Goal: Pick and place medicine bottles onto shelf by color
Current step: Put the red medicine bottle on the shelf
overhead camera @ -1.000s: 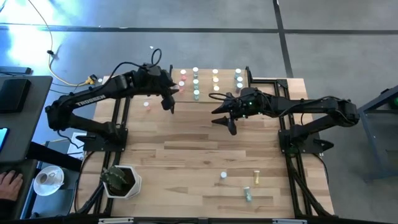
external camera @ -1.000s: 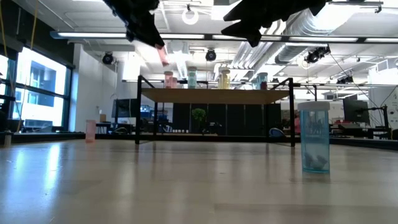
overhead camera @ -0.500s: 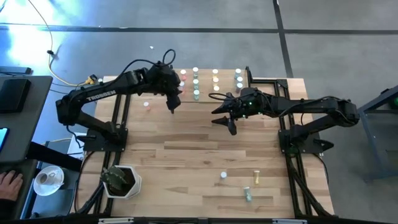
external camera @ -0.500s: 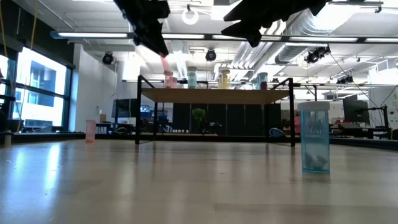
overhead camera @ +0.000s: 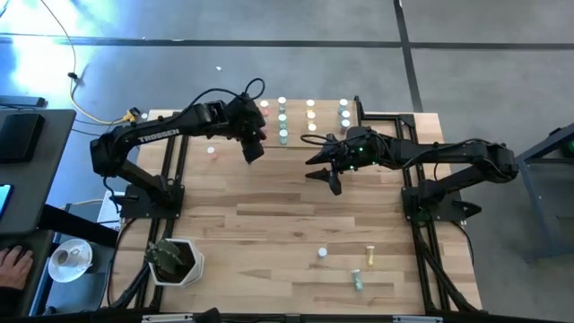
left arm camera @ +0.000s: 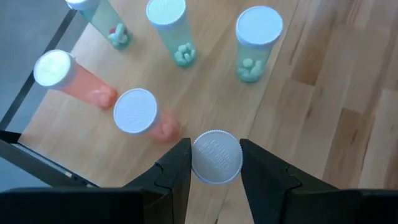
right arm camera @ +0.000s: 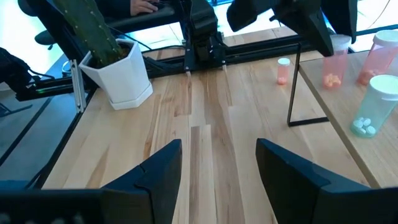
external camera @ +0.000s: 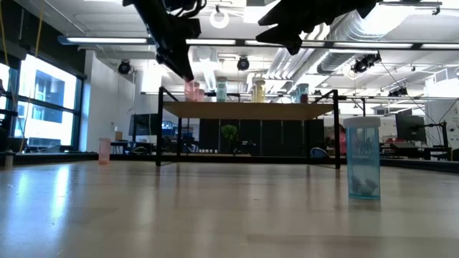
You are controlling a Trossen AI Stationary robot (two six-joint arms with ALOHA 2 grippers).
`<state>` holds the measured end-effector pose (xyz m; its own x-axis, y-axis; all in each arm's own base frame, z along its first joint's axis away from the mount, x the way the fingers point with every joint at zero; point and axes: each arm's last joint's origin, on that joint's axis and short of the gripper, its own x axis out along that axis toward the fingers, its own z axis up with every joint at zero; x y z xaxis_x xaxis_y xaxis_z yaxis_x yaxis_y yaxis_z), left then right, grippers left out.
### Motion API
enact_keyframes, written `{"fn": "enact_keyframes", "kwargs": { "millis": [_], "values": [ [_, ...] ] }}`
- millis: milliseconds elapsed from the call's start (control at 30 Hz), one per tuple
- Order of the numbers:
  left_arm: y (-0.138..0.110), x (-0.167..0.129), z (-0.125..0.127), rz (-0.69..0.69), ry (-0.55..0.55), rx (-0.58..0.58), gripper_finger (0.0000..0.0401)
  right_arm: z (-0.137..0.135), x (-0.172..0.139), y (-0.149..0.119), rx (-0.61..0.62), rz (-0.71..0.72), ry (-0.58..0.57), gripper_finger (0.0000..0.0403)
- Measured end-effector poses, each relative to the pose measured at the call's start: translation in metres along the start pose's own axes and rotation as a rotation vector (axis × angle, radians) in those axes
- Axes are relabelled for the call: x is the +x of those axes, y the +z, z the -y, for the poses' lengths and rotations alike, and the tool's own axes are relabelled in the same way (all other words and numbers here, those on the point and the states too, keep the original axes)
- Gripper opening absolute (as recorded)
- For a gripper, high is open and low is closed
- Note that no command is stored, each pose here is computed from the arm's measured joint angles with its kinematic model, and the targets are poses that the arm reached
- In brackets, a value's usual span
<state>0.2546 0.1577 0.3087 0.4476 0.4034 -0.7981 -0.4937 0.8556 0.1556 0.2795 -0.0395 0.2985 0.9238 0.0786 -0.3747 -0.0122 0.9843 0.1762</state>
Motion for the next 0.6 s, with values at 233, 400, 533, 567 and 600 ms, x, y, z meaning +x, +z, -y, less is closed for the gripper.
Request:
{"fn": "enact_keyframes", "kwargs": {
  "millis": [233, 400, 533, 567, 600],
  "values": [
    [0.0026, 0.0075, 0.0004, 0.004, 0.004, 0.002, 0.0113, 0.0000, 0.0000, 0.0000, 0.000, 0.000, 0.000, 0.0197],
    [0.0025, 0.0078, 0.0005, 0.003, 0.003, 0.017, 0.0113, 0.0001, 0.0000, -0.0007, 0.002, -0.007, 0.000, 0.0197],
    [0.0025, 0.0078, 0.0005, 0.003, 0.003, 0.026, 0.0113, 0.0001, 0.0000, -0.0008, 0.002, -0.008, 0.000, 0.0197],
    [0.0026, 0.0078, 0.0005, 0.003, 0.003, 0.026, 0.0113, 0.0001, 0.0000, -0.0008, 0.002, -0.008, 0.000, 0.0197],
    [0.0028, 0.0079, 0.0005, 0.005, 0.003, 0.026, 0.0113, 0.0001, 0.0000, -0.0008, 0.002, -0.008, 0.000, 0.0197]
  ]
}}
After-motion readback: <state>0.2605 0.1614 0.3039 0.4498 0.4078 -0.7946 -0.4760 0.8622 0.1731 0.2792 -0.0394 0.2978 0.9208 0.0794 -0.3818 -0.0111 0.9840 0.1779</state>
